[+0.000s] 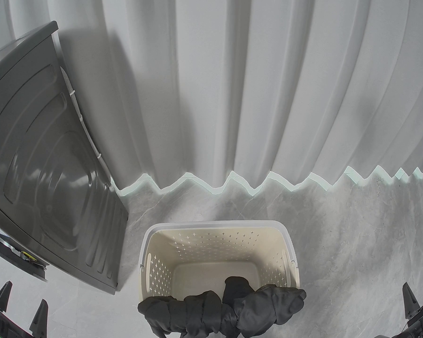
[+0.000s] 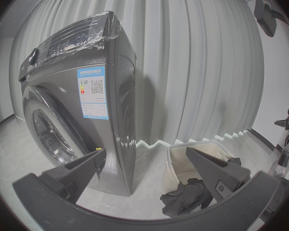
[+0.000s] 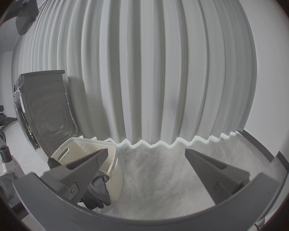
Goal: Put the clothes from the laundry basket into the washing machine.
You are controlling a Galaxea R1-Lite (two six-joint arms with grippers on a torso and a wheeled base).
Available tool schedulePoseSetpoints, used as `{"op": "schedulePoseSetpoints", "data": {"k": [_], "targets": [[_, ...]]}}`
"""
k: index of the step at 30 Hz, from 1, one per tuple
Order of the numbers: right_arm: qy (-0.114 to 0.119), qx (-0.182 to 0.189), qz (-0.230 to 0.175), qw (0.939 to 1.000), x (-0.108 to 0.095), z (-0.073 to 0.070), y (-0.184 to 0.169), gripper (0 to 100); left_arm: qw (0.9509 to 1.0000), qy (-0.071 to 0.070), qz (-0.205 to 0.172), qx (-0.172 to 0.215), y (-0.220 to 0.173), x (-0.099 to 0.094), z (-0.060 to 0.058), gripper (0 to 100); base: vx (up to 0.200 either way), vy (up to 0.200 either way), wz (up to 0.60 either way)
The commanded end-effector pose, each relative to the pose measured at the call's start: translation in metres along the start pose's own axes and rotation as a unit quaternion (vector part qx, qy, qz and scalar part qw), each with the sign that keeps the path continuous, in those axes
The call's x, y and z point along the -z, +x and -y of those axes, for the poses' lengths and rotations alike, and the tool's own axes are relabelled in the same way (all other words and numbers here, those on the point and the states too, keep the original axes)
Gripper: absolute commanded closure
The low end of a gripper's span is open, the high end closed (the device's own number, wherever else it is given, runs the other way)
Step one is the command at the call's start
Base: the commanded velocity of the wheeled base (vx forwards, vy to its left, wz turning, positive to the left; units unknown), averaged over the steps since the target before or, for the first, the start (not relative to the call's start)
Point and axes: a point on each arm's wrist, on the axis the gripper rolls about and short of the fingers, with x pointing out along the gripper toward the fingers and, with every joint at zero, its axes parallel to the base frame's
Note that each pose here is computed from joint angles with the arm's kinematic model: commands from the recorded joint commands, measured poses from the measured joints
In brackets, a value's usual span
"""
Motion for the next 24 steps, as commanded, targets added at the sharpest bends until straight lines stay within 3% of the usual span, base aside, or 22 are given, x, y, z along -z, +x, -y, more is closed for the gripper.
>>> {"op": "schedulePoseSetpoints", "data": {"k": [1,3,12,18,24], "targets": [[0.0,-0.001,-0.001,1.0,0.0053,0.0,0.0001,0,1.0,0.001,0.002,0.0,-0.0003,0.0044,-0.0002,0,0.2,0.0,0.0],[0.0,0.0,-0.001,1.0,0.0053,0.0,0.0001,0,1.0,0.002,0.002,0.0,-0.0003,0.0044,-0.0002,0,0.2,0.0,0.0],[0.0,-0.001,-0.001,1.0,0.0053,0.0,0.0001,0,1.0,0.001,0.002,0.0,-0.0003,0.0044,-0.0002,0,0.0,0.0,0.0],[0.0,0.0,-0.001,1.0,0.0053,0.0,0.0001,0,1.0,0.001,0.002,0.0,-0.0003,0.0044,-0.0002,0,0.2,0.0,0.0],[0.0,0.0,-0.001,1.0,0.0053,0.0,0.0001,0,1.0,0.001,0.002,0.0,-0.0003,0.0044,-0.0002,0,0.0,0.0,0.0]]}}
